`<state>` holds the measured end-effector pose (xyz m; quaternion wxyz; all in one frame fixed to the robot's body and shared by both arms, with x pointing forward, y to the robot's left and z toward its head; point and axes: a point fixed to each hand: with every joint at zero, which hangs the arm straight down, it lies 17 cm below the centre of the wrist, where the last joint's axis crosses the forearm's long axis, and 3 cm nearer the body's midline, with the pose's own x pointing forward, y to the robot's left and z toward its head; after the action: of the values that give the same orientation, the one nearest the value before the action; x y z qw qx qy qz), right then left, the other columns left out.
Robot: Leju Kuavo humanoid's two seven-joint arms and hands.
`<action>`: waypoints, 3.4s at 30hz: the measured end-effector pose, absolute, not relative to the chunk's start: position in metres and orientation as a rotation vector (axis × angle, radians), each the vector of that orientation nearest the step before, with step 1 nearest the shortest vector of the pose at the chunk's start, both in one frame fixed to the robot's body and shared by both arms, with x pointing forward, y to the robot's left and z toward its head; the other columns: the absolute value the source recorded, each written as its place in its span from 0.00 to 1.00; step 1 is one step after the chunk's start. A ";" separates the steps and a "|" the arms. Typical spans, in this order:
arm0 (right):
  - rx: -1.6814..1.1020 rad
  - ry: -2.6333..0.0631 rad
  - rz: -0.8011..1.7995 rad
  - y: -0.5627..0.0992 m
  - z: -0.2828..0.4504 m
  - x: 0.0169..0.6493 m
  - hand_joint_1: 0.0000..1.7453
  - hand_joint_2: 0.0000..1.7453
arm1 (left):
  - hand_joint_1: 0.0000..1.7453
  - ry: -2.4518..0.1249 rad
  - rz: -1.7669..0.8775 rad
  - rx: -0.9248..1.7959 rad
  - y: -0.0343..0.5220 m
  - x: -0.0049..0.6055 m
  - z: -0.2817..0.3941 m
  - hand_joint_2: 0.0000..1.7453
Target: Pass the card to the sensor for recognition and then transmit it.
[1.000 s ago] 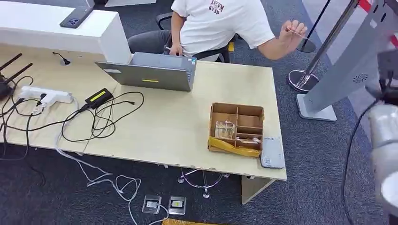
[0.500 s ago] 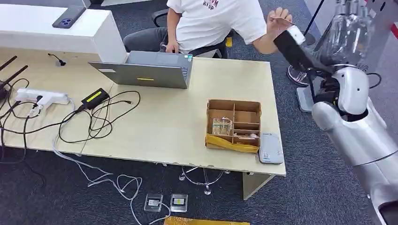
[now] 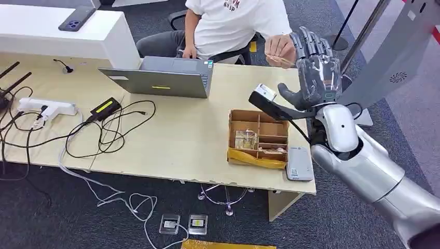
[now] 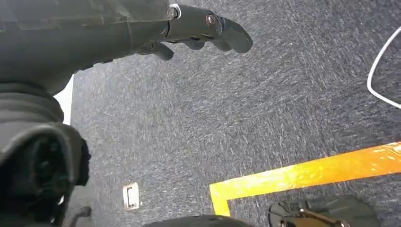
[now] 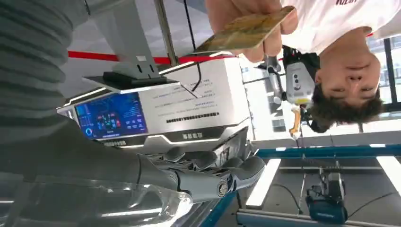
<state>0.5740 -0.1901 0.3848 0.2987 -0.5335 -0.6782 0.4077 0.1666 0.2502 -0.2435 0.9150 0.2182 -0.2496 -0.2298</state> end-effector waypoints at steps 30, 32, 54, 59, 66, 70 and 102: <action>-1.379 -1.612 1.148 -0.214 0.319 0.605 1.00 1.00 | 0.00 -0.524 -0.513 0.424 0.240 0.165 -0.243 0.00; -1.379 -1.608 1.147 -0.215 0.319 0.606 1.00 1.00 | 0.00 -0.524 -0.515 0.424 0.240 0.165 -0.243 0.00; -1.352 -1.559 1.041 -0.261 0.264 0.582 1.00 1.00 | 0.00 -0.575 -0.566 0.418 0.231 0.172 -0.239 0.00; -1.319 -1.507 0.931 -0.303 0.236 0.565 1.00 1.00 | 0.00 -0.584 -0.556 0.417 0.229 0.174 -0.238 0.00; -1.309 -1.396 0.821 -0.370 0.192 0.539 1.00 1.00 | 0.00 -0.568 -0.508 0.421 0.233 0.171 -0.239 0.00; -1.305 -1.349 0.817 -0.387 0.172 0.527 1.00 1.00 | 0.00 -0.568 -0.499 0.424 0.233 0.173 -0.238 0.00; -1.155 -1.324 0.928 -0.354 0.109 0.503 1.00 1.00 | 0.00 -0.539 -0.451 0.420 0.233 0.169 -0.240 0.00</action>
<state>0.5034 -0.3543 0.1094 0.5459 -0.4872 -0.5582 0.3912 0.1690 0.2334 -0.2402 0.9174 0.2041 -0.2620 -0.2195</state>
